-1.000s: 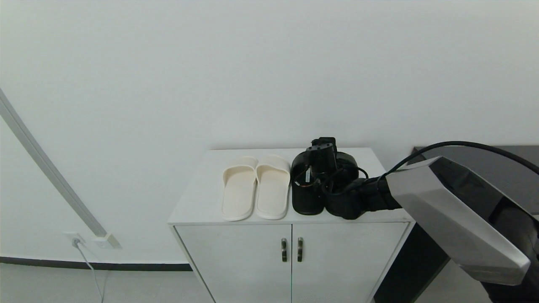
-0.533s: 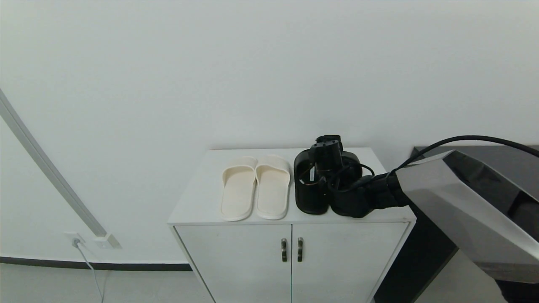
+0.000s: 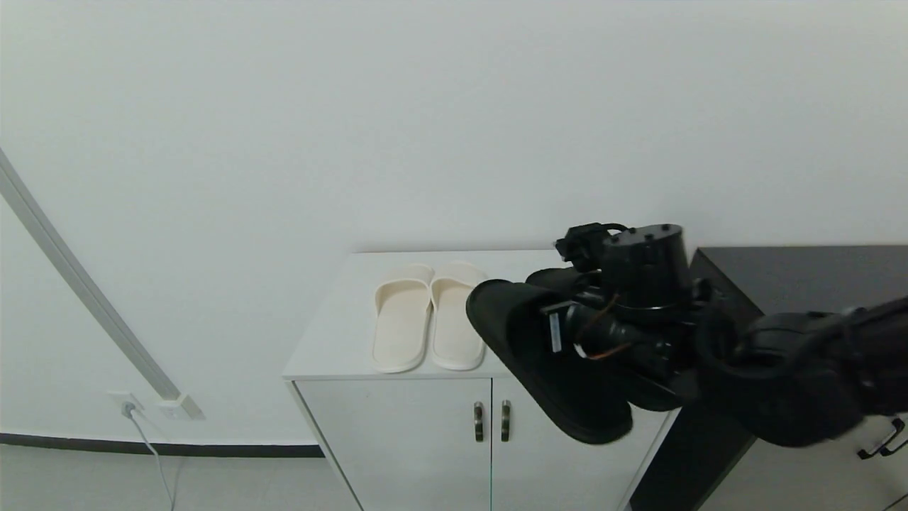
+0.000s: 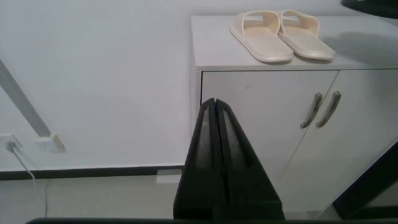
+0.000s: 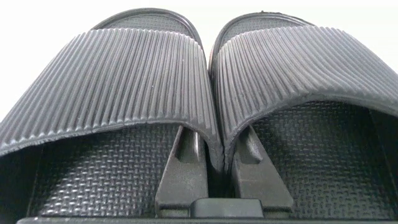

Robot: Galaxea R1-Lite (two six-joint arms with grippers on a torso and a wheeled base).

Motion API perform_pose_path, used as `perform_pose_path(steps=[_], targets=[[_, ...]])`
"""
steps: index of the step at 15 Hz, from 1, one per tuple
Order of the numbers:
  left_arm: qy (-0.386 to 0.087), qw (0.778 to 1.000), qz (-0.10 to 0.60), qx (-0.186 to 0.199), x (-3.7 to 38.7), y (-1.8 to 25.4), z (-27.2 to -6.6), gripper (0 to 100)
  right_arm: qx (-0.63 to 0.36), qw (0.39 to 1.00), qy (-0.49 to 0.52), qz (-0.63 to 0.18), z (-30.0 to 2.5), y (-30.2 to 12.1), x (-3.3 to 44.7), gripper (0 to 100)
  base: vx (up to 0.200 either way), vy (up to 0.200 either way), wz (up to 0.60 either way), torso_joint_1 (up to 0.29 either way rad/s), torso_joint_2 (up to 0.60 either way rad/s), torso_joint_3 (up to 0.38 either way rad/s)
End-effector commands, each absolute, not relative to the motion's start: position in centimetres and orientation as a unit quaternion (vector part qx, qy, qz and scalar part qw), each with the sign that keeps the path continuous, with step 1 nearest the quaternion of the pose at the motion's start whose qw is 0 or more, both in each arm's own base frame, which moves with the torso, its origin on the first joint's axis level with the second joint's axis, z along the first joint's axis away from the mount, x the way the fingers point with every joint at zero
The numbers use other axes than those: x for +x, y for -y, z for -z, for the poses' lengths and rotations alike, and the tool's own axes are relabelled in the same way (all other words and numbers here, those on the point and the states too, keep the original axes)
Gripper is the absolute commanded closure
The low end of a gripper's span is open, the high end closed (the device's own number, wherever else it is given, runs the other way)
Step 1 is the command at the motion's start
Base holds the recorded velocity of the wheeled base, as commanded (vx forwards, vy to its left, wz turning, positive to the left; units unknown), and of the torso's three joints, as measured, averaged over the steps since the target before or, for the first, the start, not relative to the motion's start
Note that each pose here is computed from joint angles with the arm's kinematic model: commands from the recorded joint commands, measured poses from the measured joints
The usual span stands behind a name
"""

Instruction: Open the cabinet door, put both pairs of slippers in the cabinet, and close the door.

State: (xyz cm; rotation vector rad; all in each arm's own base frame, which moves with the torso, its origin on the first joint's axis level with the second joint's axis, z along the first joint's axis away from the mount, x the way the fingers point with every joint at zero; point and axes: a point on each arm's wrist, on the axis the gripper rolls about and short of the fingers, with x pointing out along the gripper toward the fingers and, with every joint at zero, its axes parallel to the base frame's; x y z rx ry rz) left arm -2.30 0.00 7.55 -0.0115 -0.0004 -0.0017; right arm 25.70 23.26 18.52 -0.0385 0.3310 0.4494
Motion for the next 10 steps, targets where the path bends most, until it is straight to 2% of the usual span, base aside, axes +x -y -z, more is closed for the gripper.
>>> perform_pose_path(steps=[1,3,7,10], targets=[[0.000,1.000,0.001,-0.006,-2.3,0.0,-7.6,100,-0.008,0.930,-0.142,-0.339,-21.2,-18.6,18.5,100,0.000,0.000,0.00,0.000,0.00,0.000],[0.000,1.000,0.001,-0.006,-2.3,0.0,-7.6,100,-0.006,0.911,-0.153,-0.384,-20.7,-17.3,16.8,100,0.000,0.000,0.00,0.000,0.00,0.000],[-0.001,1.000,0.002,-0.006,-2.3,0.0,-7.6,100,-0.015,0.895,-0.168,-0.412,-19.8,-17.3,15.8,100,0.000,0.000,0.00,0.000,0.00,0.000],[-0.001,1.000,0.002,-0.006,-2.3,0.0,-7.6,100,-0.019,0.895,-0.174,-0.409,-19.3,-16.9,15.5,100,-0.200,0.000,0.00,0.004,0.01,0.004]])
